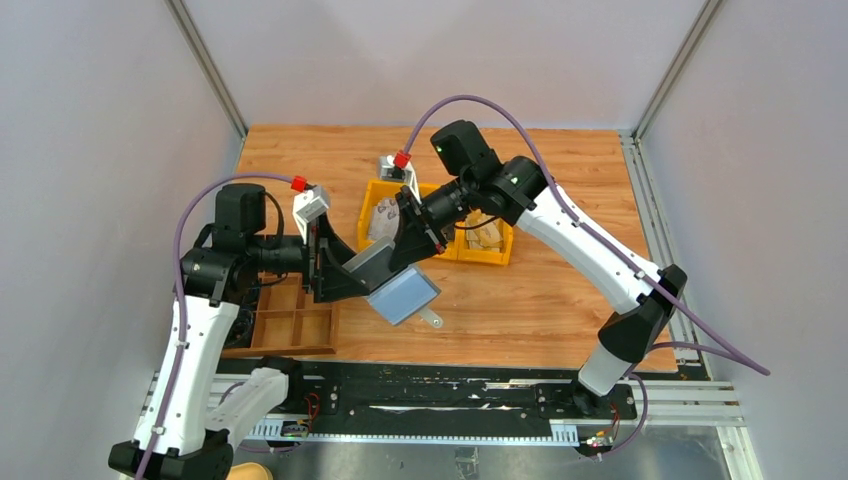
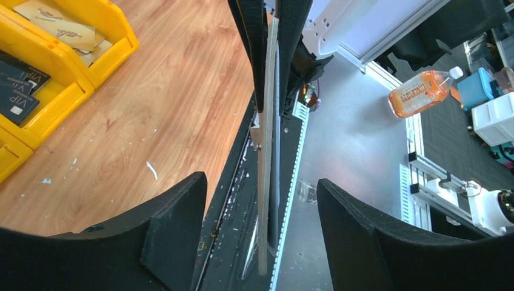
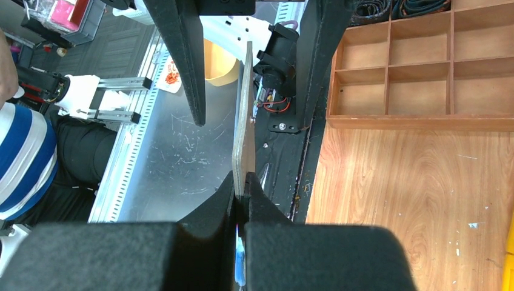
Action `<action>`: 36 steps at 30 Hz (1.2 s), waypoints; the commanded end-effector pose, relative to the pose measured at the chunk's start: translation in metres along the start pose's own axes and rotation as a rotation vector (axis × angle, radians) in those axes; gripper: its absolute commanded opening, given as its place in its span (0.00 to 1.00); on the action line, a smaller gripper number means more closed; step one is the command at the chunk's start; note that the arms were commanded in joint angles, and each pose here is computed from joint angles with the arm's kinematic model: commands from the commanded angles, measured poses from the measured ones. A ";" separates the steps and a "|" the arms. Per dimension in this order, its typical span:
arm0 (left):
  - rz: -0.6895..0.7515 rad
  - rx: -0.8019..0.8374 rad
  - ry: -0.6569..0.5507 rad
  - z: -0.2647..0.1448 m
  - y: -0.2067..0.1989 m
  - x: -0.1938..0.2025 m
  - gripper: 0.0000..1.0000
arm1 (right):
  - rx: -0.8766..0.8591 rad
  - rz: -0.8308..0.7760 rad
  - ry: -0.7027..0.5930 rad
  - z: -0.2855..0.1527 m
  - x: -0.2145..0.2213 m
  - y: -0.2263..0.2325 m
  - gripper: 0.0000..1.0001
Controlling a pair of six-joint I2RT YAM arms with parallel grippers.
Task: Take the credit cards out of the card holder
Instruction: Remove the credit card from the card holder.
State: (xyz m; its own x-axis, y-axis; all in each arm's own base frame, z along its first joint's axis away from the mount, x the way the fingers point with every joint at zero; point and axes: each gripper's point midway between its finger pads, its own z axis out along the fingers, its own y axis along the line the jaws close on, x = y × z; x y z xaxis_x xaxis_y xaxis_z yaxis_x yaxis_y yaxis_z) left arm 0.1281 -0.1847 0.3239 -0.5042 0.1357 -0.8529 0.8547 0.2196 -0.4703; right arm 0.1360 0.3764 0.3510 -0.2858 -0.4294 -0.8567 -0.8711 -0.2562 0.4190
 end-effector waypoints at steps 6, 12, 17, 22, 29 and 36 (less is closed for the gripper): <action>-0.009 0.040 0.010 0.005 0.005 -0.004 0.51 | -0.049 -0.025 0.049 0.019 0.000 0.011 0.00; -0.037 0.048 0.018 0.007 0.008 -0.004 0.08 | -0.023 -0.026 0.053 0.021 -0.003 0.005 0.02; -0.017 -0.051 0.030 0.005 0.023 -0.007 0.00 | 0.202 0.034 -0.103 -0.011 -0.035 -0.030 0.51; -0.060 -0.224 0.020 0.003 0.055 -0.017 0.00 | 0.396 0.132 -0.461 -0.062 -0.056 -0.049 0.56; -0.090 -0.274 -0.172 0.004 0.061 -0.057 0.00 | 0.090 0.319 -0.614 -0.043 -0.051 -0.020 0.50; -0.119 -0.202 -0.241 0.007 0.051 -0.073 0.00 | -0.007 0.398 -0.640 -0.028 -0.042 -0.030 0.47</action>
State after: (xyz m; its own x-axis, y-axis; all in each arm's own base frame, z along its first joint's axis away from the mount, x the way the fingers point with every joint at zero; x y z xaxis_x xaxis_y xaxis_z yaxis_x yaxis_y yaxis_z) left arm 0.2062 -0.1840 0.3378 -0.5511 -0.0561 -0.8326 0.7248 0.4622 -0.5109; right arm 0.2002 0.3757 0.3525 -0.7485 0.0658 -0.6599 -0.6630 -0.0499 0.7470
